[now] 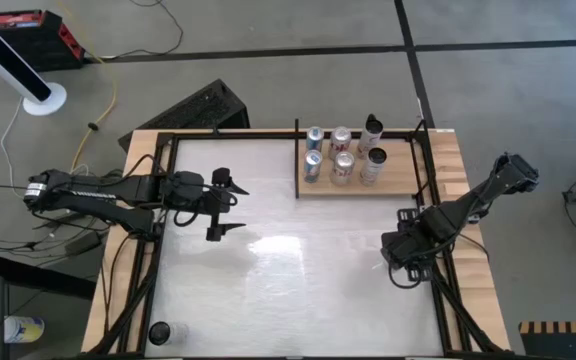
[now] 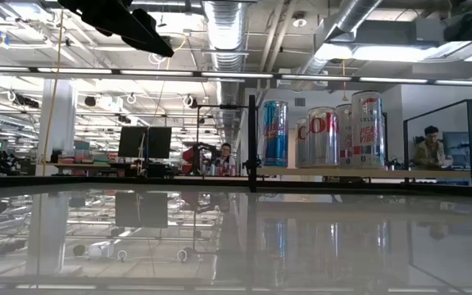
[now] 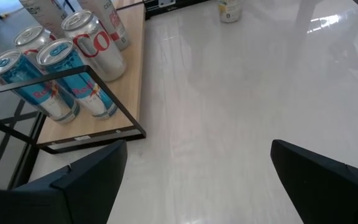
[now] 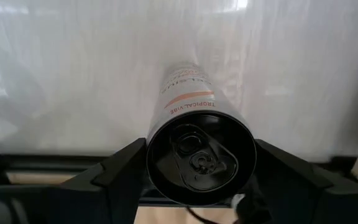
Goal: Place canned beverage on shelf
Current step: Put the right white-yellow soda can
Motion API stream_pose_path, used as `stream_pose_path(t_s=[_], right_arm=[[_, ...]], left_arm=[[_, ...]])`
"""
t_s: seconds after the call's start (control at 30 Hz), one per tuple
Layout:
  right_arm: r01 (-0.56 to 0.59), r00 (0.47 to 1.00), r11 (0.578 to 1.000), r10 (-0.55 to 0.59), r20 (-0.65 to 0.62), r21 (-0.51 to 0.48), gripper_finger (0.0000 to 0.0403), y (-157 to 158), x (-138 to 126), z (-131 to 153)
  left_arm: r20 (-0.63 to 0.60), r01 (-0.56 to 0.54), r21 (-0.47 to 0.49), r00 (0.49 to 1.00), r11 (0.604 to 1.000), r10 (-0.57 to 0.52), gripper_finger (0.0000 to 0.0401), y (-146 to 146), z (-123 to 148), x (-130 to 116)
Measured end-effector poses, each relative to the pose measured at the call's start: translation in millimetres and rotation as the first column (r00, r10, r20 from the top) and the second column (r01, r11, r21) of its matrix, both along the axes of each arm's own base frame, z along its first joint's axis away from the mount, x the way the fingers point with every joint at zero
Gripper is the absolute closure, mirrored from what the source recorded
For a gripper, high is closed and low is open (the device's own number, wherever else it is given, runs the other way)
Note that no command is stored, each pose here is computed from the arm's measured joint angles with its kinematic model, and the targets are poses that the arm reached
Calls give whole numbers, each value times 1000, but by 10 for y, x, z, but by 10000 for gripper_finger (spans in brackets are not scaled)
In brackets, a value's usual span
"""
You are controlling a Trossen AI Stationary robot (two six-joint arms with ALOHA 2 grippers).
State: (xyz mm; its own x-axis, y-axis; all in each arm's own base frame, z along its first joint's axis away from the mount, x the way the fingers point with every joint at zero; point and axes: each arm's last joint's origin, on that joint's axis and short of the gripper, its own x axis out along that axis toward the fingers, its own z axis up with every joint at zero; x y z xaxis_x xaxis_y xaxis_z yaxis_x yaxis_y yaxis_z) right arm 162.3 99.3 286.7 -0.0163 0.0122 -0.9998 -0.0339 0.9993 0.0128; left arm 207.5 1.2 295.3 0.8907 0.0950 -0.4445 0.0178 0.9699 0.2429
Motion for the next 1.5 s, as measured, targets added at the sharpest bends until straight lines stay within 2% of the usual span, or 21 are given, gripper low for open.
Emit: stream_pose_path(t_s=[0.17, 0.6, 0.73, 0.83, 1.1, 1.23, 1.5], right_arm=[[-52, 999, 999, 52, 1, -1, 105, 4, -3, 0], [90, 996, 996, -90, -12, 3, 39, -5, -3, -1], [100, 995, 995, -99, -29, 23, 30, -3, -5, 0], [157, 987, 986, -154, -53, 48, 29, -17, 3, 2], [390, 919, 917, -381, -103, 89, 30, -123, 61, 67], [490, 871, 867, -481, -99, 95, 30, -176, 95, 131], [664, 744, 747, -655, -130, 33, 30, -235, 79, 138]], left_arm=[[-1, 12, 28, 1000, 1000, -12, 19, 1, 2, 1], [11, 18, 42, 1000, 999, -18, 19, 1, 13, 6], [10, 18, 42, 1000, 999, -19, 19, 1, 13, 6], [10, 20, 45, 1000, 999, -20, 19, 0, 14, 7], [15, 28, 63, 999, 998, -29, 19, 0, 20, 10], [16, 28, 63, 999, 998, -29, 19, 0, 21, 10], [16, 28, 64, 999, 998, -29, 19, 0, 21, 10]])
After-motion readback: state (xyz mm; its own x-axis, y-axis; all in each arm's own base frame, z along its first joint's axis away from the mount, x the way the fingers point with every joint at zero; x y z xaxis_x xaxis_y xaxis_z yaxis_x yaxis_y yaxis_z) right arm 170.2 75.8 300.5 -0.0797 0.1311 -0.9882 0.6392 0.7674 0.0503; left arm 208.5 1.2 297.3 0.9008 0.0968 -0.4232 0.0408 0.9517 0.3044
